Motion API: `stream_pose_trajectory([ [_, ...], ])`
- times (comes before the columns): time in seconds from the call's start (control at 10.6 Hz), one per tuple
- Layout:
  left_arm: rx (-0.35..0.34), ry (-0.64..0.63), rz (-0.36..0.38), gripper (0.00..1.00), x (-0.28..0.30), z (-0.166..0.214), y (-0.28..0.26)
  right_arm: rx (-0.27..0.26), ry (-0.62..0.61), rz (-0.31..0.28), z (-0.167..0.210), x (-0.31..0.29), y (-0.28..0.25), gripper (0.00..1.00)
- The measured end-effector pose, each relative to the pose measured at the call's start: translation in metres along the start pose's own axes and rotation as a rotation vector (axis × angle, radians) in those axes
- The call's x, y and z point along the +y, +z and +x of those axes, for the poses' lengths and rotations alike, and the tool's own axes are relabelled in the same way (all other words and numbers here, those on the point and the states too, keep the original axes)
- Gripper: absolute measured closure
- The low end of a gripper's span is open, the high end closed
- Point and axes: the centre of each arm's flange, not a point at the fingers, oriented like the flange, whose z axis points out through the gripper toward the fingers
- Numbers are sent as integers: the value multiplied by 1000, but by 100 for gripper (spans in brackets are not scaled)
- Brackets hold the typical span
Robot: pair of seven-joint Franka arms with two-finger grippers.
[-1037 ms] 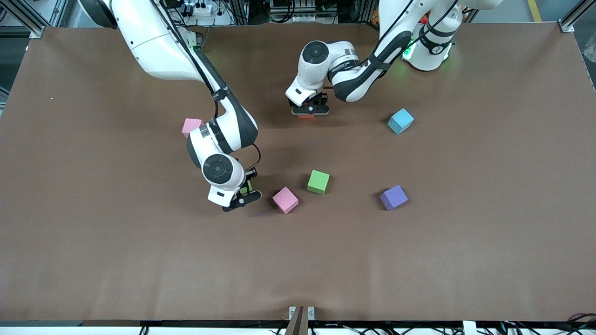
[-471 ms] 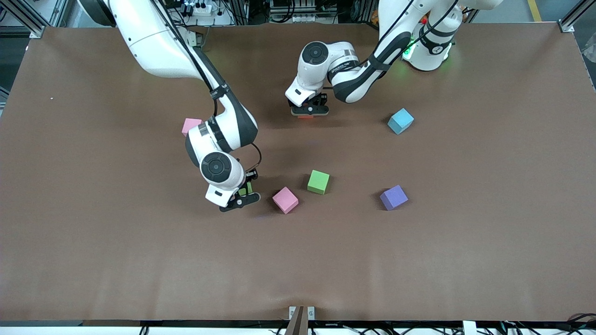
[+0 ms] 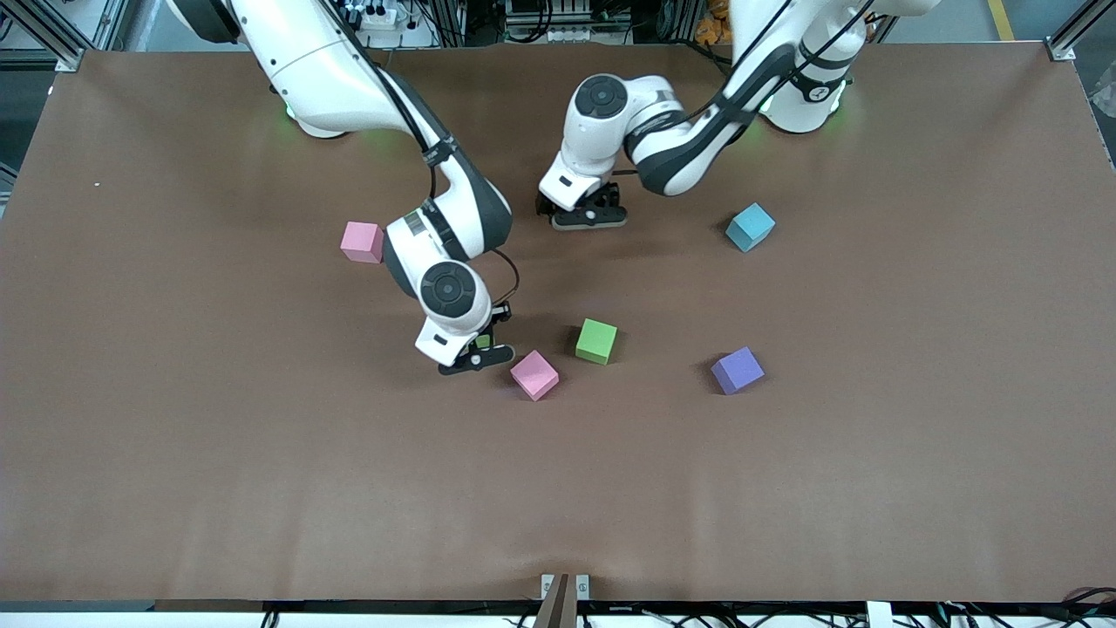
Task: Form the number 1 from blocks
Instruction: 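Open the left gripper and withdraw while the right gripper carries green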
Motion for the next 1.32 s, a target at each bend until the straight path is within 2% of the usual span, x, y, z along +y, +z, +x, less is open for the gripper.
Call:
stream_pose_trajectory([
  [0.28,151,9,80,0,-53,77,-89,2,26,-11,-31,-65,4,39],
  [0.38,158,27,92,0,-77,104,-108,-6,24,2,-46,-93,6,39],
  [0.57,123,66,111,0,-134,161,-140,-15,8,43,-74,-139,10,39],
  [0.75,95,97,134,0,-186,209,-164,-15,17,70,-83,-157,20,39],
  [1.04,19,136,187,0,-244,250,-210,-40,16,86,-94,-174,40,39],
  [1.32,-23,155,161,0,-310,285,-292,-44,19,75,-110,-192,44,39],
])
